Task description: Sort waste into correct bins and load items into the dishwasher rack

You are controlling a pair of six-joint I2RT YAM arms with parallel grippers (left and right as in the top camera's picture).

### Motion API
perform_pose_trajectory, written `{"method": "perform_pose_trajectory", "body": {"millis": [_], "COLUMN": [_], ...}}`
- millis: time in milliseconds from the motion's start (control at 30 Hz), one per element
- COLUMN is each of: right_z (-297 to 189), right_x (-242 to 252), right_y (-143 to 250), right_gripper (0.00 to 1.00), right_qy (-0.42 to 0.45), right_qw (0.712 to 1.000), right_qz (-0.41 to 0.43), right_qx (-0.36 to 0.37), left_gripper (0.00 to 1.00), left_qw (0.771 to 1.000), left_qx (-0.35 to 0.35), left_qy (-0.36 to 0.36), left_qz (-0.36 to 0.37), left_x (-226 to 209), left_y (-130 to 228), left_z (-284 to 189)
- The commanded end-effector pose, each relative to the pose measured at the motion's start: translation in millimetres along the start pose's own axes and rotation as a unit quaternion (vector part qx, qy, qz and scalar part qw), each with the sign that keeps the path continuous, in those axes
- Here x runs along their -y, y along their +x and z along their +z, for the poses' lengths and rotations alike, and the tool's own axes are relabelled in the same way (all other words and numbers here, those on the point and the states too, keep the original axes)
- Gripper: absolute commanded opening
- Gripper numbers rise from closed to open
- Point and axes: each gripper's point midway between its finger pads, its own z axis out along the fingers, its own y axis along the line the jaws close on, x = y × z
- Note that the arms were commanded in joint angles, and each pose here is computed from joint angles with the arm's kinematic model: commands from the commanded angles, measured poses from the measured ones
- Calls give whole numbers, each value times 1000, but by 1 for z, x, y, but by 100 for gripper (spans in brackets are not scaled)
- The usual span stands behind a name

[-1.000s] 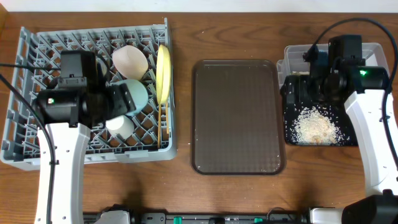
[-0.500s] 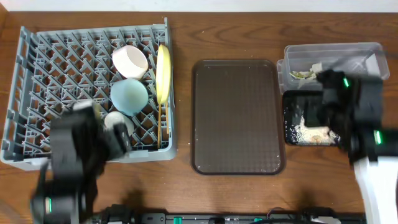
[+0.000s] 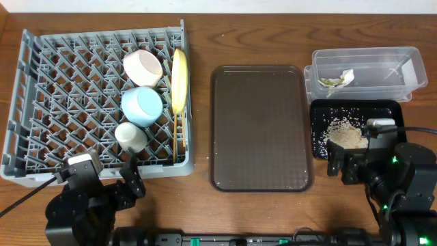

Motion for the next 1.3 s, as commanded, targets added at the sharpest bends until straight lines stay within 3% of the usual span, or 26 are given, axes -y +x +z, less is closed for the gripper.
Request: {"method": "perform_pose_trajectory", "body": {"millis": [0, 400, 600, 933, 1267], "right_z": [1, -1, 5, 29, 40], "right_x": [4, 3, -9, -22, -16], "right_y": [10, 29, 7, 6, 9], "right_gripper": [99, 99, 99, 98, 99], "right_qy": [8, 7, -18, -53, -37], "right_qw": [1000, 999, 997, 960, 926], "right_qz": [1, 3, -31, -61, -76], "right_qx": [-18, -52, 64, 267, 368], "left_gripper": [92, 92, 92, 92, 93], "left_qw": [1000, 1000, 1000, 1000, 1000], "left_qx": [0, 0, 0, 0, 0], "left_qy": [-4, -4, -4, -4, -4], "left_qz": [7, 7, 7, 7, 7], "left_x": [-1, -1, -1, -1, -1], "left_y": [1, 1, 1, 1, 1], "left_z": [1, 1, 1, 1, 1]}}
